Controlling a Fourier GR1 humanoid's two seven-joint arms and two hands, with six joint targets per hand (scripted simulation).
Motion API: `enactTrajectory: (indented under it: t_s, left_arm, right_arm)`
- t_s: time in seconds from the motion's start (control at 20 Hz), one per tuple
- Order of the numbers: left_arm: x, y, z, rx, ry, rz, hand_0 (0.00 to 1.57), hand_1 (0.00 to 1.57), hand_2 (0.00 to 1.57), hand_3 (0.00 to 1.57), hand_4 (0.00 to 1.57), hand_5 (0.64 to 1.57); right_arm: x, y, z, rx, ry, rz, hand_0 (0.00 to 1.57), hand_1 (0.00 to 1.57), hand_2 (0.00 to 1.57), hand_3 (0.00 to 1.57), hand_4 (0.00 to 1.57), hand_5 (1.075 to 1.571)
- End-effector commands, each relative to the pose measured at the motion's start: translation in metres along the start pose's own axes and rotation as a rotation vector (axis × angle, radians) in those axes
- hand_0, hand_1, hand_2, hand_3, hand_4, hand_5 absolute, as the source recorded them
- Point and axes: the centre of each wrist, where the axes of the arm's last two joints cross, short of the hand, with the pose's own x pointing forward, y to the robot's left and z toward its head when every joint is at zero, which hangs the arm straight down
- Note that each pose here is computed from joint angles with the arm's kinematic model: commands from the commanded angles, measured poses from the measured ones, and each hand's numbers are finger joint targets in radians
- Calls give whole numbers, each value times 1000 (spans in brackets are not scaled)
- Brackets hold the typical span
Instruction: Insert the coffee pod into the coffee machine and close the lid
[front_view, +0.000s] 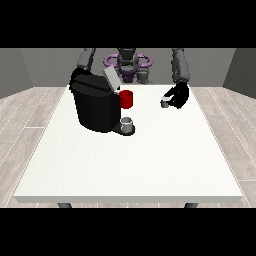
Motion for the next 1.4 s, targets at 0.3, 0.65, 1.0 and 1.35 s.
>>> enactTrajectory:
  t_s: [0.3, 0.65, 1.0, 1.35]
  left_arm:
    - [66, 43, -38, -29, -157, 11, 1258, 1258, 1321, 1297, 529, 1571]
    - [91, 84, -52, -13, -133, 22, 1235, 1235, 1323, 1291, 571, 1571]
    - [115, 124, -61, 95, -181, 8, 1011, 1011, 1199, 1224, 543, 1571]
    - [161, 186, -67, 170, -188, 37, 1239, 1239, 1262, 1198, 476, 1571]
  right_arm:
    - [-17, -2, -1, 18, 52, 23, 0, 0, 0, 0, 468, 1571]
    - [4, 5, -12, 58, 12, -24, 0, 0, 0, 0, 495, 1571]
    - [11, 15, -7, 97, -24, 0, 0, 0, 0, 0, 508, 1571]
    - [25, 16, -21, 96, -106, -1, 0, 0, 0, 0, 502, 1571]
